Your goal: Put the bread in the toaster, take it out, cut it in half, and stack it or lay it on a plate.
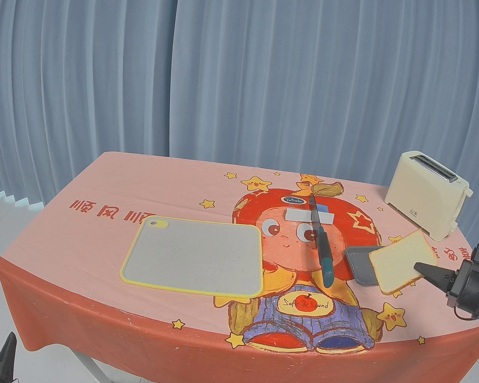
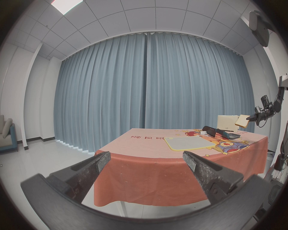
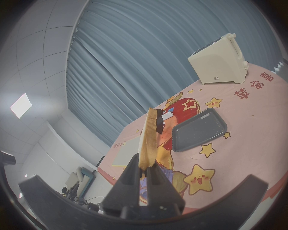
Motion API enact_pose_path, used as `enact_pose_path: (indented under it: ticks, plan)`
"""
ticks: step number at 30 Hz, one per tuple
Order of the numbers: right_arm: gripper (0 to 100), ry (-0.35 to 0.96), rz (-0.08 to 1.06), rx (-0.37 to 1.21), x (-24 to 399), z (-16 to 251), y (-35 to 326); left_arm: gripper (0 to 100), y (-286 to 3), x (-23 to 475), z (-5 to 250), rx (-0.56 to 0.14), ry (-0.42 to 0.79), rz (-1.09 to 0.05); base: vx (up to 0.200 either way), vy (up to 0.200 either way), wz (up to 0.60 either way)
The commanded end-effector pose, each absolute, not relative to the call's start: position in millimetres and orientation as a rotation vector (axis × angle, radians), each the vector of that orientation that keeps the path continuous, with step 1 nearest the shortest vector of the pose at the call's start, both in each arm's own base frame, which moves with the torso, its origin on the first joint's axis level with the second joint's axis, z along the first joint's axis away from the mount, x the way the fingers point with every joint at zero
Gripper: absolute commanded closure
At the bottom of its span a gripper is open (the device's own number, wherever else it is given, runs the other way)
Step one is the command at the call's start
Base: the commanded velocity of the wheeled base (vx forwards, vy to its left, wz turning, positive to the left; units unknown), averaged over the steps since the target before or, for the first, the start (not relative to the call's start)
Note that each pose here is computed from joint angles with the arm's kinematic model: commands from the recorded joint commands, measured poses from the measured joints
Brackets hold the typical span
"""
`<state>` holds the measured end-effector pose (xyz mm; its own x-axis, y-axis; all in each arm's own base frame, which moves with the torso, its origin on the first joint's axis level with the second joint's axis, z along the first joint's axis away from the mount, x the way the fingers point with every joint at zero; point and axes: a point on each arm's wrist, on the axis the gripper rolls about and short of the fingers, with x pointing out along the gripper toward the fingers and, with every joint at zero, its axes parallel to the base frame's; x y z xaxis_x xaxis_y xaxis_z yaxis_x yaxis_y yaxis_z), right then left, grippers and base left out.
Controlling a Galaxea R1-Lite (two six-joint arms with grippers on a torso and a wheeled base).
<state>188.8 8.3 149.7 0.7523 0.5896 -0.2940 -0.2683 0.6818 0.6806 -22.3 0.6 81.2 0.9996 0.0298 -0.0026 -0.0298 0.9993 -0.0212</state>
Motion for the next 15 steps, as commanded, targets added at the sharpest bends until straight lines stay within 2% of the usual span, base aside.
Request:
enact_pose_path:
  ticks: [1, 7, 11, 15]
  plan:
    - [100, 0.516, 0.509, 0.646, 188.5, 150.2, 7.4, 0, 0.6, -20.9, 76.3, -0.021, 0.021, 0.031, 0.0, 0.0, 0.0]
    - [100, 0.443, 0.554, 0.564, 183.3, 146.5, 10.4, 0, 0.6, -20.9, 76.3, -0.021, 0.021, 0.031, 0.0, 0.0, 0.0]
    - [100, 0.309, 0.577, 0.459, 182.2, 149.7, 7.6, 0, 0.6, -20.9, 76.3, -0.021, 0.021, 0.031, 0.0, 0.0, 0.0]
    - [100, 0.256, 0.577, 0.438, 180.5, 153.5, 5.5, 0, 0.6, -20.9, 76.3, -0.021, 0.021, 0.031, 0.0, 0.0, 0.0]
